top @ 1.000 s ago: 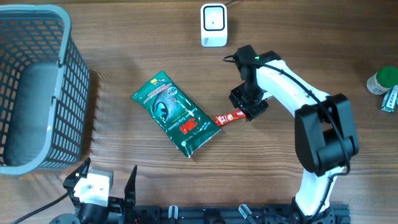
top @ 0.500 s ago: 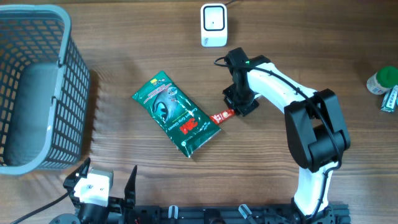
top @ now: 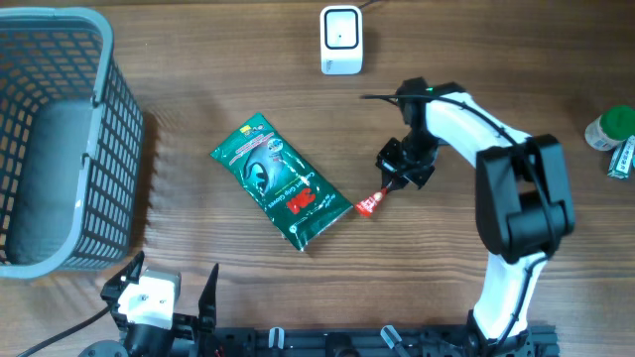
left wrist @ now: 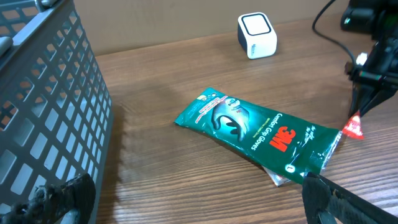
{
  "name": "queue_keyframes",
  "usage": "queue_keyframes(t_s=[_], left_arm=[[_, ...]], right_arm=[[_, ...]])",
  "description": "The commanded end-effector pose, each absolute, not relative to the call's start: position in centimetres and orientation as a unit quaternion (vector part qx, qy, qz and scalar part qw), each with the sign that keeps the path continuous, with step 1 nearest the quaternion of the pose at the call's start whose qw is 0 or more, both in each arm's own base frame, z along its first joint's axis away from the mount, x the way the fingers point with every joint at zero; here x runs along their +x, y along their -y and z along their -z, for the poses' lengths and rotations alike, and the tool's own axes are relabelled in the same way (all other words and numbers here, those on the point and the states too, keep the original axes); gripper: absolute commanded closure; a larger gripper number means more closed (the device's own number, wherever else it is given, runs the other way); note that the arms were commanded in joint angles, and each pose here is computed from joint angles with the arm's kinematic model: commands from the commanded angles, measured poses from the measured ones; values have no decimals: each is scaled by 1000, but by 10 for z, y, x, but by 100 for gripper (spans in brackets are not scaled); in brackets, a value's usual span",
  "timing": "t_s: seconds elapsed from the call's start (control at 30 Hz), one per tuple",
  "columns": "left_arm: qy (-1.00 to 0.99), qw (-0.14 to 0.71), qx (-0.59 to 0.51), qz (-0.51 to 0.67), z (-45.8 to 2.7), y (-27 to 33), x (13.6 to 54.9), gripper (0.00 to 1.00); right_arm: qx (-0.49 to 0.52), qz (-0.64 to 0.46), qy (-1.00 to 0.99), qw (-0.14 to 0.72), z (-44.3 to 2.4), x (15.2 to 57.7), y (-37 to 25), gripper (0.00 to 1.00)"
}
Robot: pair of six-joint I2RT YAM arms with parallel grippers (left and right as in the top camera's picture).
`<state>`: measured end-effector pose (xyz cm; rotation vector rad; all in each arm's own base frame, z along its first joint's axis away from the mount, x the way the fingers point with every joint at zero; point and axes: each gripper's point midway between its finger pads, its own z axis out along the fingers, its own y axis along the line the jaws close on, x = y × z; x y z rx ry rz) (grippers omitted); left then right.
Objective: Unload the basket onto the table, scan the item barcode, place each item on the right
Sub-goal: 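Lift the Nescafe stick and hold it under the scanner, right gripper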
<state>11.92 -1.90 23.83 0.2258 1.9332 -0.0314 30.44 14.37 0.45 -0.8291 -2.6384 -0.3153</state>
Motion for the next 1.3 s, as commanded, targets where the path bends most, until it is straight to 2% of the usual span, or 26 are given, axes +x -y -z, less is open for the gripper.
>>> queue_keyframes(t_s=[0.0,0.2,0.4,0.47,0.53,0.6,0.63,0.67,0.7,0.83,0.93,1.03,1.27], left_arm=[[-820,564,100,20,-239,22,119,0],[-820,564,100,20,-239,22,119,0],[-820,564,100,20,-239,22,119,0],[-820,564,100,20,-239,22,119,0],[-820,564,100,20,-239,22,119,0],[-820,564,100,20,-239,22,119,0],[-820,564,100,20,-239,22,119,0],[-820,564,100,20,-239,22,119,0],[-820,564,100,20,-239,22,119,0],[-820,564,100,20,-239,22,119,0],[-820,564,100,20,-239,22,119,0],[-820,564,100,20,-239,22,119,0],[-820,564,100,20,-239,22,119,0]], right_arm=[[-206,180,958,83,-68,321,-150,96],[-99,251,959,-85,-177,323,-152,96],[26,295,887,-354,-305,341,-154,95],[39,296,876,-378,-317,343,-154,96],[37,326,870,-368,-322,339,-162,96],[158,378,822,-397,-346,328,-189,95],[283,416,753,-424,-367,309,-210,96],[361,431,701,-440,-375,294,-220,96],[456,442,624,-454,-377,271,-229,96],[597,462,451,-477,-337,228,-233,96],[604,514,337,-507,-300,222,-234,95],[606,535,333,-486,-257,240,-254,95],[603,566,342,-445,-225,260,-278,95]])
